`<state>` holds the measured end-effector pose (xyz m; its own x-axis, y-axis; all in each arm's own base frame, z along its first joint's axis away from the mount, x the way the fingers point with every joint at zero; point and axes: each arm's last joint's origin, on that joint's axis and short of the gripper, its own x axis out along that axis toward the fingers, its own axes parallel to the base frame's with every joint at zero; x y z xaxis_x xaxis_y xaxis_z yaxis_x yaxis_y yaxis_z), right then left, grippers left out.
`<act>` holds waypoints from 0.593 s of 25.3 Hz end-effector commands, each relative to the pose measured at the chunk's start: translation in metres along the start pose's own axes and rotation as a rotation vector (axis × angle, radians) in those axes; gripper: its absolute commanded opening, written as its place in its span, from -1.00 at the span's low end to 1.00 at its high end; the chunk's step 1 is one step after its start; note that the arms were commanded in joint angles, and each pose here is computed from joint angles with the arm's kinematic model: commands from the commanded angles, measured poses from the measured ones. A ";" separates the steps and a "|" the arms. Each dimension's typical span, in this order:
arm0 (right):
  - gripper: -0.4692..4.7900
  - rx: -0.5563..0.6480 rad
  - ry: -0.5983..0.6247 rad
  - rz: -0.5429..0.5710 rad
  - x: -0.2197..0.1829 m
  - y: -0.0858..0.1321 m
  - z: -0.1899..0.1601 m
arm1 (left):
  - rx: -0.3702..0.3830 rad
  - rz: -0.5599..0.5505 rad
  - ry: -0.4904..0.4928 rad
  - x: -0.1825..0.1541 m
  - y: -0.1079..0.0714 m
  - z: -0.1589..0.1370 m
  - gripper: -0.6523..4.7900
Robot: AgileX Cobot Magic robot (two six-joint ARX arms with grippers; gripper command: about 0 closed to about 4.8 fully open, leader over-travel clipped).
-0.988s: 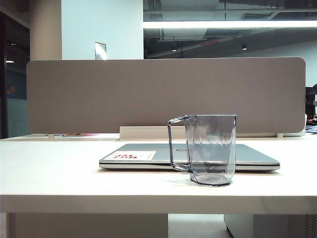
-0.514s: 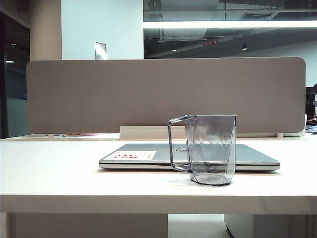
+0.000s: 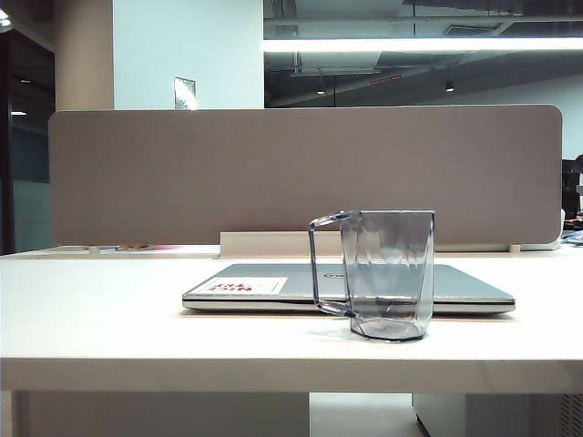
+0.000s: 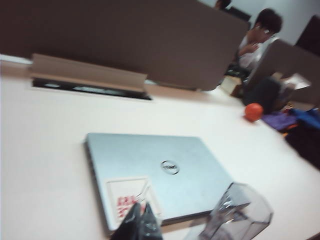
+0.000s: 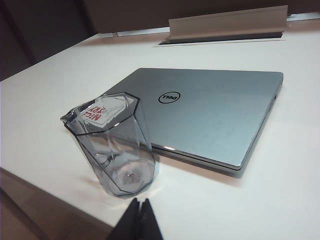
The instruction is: Pick up the water cup and place it on the left side of the laptop.
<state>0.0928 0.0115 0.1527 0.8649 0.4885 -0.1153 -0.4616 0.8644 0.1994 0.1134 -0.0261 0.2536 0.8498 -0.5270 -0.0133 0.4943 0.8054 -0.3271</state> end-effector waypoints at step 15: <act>-0.82 -0.004 -0.010 -0.022 0.000 -0.001 0.000 | 0.012 -0.122 0.232 0.120 -0.052 -0.041 -0.78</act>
<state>0.0931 0.0109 0.1526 0.8754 0.4691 -0.1169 -0.4425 0.8749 0.1969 0.1804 -0.1361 0.2311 0.7096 -0.6744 -0.2038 0.5875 0.7261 -0.3573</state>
